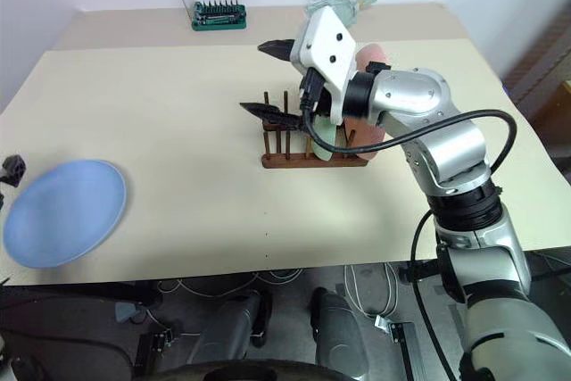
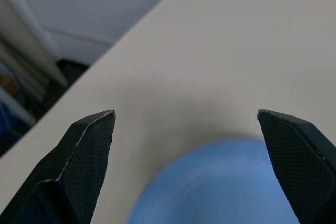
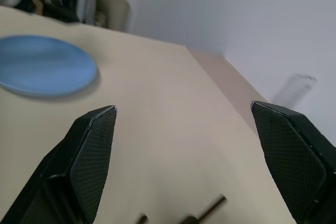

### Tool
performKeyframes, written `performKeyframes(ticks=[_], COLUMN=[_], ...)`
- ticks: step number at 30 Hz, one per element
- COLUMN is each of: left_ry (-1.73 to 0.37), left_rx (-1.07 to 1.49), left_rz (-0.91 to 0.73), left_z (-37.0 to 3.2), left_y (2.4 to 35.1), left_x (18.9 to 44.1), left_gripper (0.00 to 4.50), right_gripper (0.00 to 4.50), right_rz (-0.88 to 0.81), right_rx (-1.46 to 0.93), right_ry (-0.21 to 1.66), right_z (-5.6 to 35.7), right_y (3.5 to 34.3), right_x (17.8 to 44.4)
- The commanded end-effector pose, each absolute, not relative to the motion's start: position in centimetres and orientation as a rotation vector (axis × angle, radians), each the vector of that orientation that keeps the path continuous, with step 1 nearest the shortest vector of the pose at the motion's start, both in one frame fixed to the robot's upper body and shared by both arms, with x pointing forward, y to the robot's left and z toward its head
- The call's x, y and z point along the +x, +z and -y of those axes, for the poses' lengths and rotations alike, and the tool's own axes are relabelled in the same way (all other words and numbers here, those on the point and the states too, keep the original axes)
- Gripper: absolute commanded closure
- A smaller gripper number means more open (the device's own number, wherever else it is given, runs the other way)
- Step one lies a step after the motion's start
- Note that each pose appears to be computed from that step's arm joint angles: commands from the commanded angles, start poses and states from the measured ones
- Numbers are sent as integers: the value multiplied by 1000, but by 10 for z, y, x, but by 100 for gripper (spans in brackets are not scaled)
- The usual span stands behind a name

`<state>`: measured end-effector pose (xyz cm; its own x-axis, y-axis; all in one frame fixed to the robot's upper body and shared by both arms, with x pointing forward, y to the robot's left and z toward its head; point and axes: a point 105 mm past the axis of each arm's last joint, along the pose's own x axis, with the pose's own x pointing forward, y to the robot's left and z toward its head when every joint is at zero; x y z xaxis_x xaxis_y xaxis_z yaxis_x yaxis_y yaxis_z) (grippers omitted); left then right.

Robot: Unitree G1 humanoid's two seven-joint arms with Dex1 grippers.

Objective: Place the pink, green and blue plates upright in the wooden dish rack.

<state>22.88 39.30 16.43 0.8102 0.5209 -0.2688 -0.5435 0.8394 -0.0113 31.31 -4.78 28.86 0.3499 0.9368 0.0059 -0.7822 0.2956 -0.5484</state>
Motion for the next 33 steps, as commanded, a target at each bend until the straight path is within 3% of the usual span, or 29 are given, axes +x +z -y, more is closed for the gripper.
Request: performKeyframes(ticks=[1, 8, 11, 18, 23, 26, 33], left_ry=[603, 647, 621, 585, 551, 503, 304], left_rx=[-110, -180, -203, -256, -312, -320, -251], left_rz=[-317, -447, -442, -433, -252, 16, 354], left_z=[-399, -407, -402, -393, -379, -360, -294], left_y=[156, 121, 118, 106, 134, 195, 299], left_x=[211, 194, 198, 205, 234, 266, 307], left_gripper=[0, 0, 85, 444, 449, 449, 449], right_gripper=[34, 34, 26, 26, 26, 26, 26], right_rz=[411, 400, 396, 387, 384, 386, 414], right_rx=[-525, -532, -536, -539, -544, -550, -615], right_ry=[1179, 1184, 1178, 1162, 1155, 1154, 1122], right_z=[47, 48, 48, 50, 52, 50, 45], right_y=[298, 293, 292, 288, 288, 288, 289], right_x=[310, 309, 309, 309, 310, 310, 312])
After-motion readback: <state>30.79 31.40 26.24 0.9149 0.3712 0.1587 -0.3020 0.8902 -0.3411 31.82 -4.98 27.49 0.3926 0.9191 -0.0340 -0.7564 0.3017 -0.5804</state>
